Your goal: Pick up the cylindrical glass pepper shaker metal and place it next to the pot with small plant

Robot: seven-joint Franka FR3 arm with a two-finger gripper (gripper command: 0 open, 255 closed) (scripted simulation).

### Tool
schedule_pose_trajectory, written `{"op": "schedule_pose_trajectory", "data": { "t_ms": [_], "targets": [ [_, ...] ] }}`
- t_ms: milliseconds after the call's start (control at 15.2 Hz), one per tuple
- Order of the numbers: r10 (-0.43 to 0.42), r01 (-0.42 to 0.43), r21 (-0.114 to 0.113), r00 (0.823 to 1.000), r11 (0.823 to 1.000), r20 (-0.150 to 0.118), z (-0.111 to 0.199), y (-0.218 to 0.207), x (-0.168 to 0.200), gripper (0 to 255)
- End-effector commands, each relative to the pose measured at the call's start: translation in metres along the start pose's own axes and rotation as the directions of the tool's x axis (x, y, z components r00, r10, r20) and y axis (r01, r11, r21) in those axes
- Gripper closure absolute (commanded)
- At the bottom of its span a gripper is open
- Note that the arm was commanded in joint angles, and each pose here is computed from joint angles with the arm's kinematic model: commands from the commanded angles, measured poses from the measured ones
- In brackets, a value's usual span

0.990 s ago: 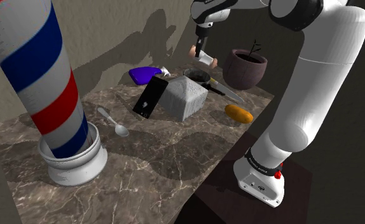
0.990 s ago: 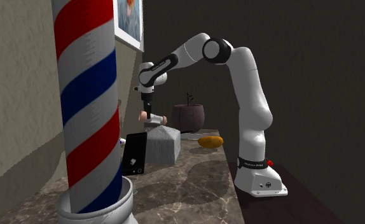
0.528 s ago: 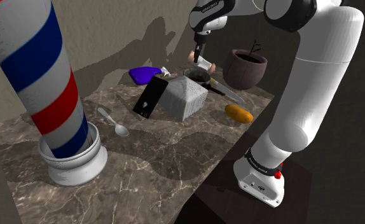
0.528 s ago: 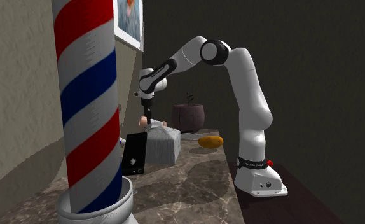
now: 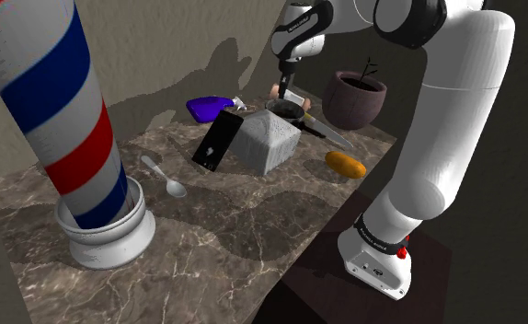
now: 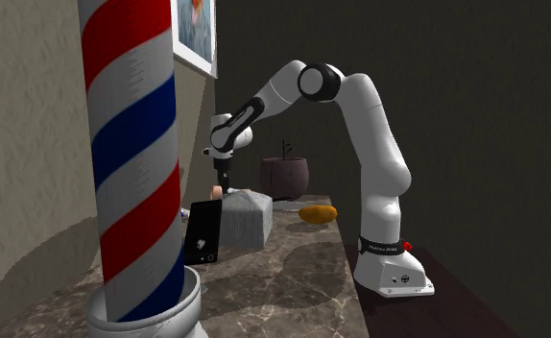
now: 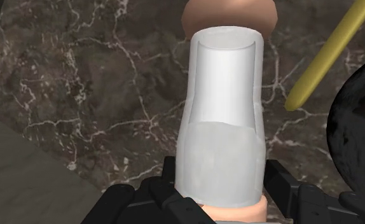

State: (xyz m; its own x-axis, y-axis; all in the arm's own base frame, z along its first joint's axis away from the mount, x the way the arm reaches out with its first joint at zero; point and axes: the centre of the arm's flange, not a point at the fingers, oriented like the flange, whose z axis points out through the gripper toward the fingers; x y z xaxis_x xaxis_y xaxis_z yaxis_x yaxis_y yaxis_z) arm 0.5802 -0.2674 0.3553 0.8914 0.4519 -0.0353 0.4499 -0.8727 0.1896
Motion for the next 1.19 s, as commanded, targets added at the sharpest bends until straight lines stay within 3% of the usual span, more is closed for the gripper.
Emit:
{"op": "schedule_pose_trajectory", "data": {
  "t_ms": [0, 396, 462, 792, 1056, 1122],
  "targets": [
    [0.000, 0.000, 0.000, 1.000, 1.000, 0.000, 0.003, -0.002, 0.000, 255],
    [0.000, 0.000, 0.000, 1.000, 1.000, 0.000, 0.003, -0.002, 0.000, 255],
    [0.000, 0.000, 0.000, 1.000, 1.000, 0.000, 0.003, -0.002, 0.000, 0],
    [0.000, 0.000, 0.000, 1.000, 1.000, 0.000, 0.003, -0.002, 0.000, 0],
    [0.000, 0.000, 0.000, 1.000, 1.000, 0.000, -0.047, -0.002, 0.000, 0],
    [0.000, 0.000, 0.000, 1.000, 1.000, 0.000, -0.047, -0.002, 0.000, 0]
  ]
}}
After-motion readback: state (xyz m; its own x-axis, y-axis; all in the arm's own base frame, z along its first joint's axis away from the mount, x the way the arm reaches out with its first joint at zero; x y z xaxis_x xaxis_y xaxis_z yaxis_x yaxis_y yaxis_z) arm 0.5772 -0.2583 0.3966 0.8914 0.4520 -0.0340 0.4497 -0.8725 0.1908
